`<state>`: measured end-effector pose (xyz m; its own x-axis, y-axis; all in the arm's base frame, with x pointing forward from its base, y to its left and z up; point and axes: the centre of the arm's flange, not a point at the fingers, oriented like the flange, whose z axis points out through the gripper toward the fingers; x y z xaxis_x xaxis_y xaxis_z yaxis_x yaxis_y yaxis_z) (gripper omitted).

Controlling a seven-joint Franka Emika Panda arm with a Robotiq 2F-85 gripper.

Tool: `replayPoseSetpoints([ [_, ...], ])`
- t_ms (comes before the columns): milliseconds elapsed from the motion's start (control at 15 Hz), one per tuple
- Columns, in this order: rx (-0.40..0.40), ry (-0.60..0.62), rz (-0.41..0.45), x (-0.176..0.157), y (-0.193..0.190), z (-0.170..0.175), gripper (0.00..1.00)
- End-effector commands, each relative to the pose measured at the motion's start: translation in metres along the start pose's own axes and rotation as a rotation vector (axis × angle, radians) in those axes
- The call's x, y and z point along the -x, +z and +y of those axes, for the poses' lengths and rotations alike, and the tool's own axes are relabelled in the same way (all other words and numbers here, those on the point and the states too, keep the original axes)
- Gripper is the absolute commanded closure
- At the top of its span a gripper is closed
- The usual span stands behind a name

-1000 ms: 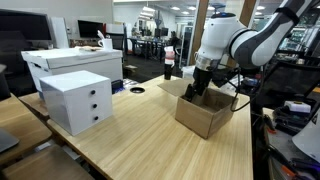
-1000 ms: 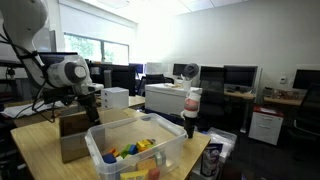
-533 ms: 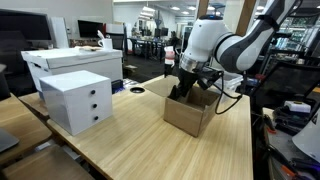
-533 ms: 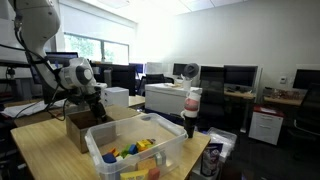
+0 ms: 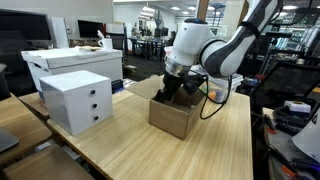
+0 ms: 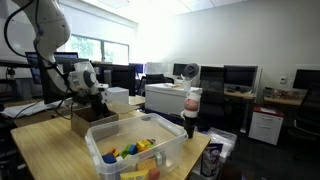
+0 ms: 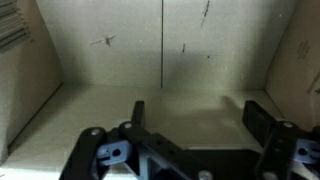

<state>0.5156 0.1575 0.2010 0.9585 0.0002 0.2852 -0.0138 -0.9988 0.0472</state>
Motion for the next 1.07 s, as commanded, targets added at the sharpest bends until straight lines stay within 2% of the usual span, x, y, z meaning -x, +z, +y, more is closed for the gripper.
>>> replayPoseSetpoints([
  [0,-0.005,-0.038,-0.032,-0.022,0.005,-0.012,0.0],
  [200,0.019,-0.051,-0.059,-0.032,0.002,-0.02,0.0],
  [533,0.108,0.001,-0.146,-0.031,-0.014,-0.004,0.0],
  [800,0.112,0.04,-0.155,-0.02,-0.025,0.018,0.0],
  [1000,0.098,0.088,-0.196,-0.001,-0.027,0.04,0.0],
])
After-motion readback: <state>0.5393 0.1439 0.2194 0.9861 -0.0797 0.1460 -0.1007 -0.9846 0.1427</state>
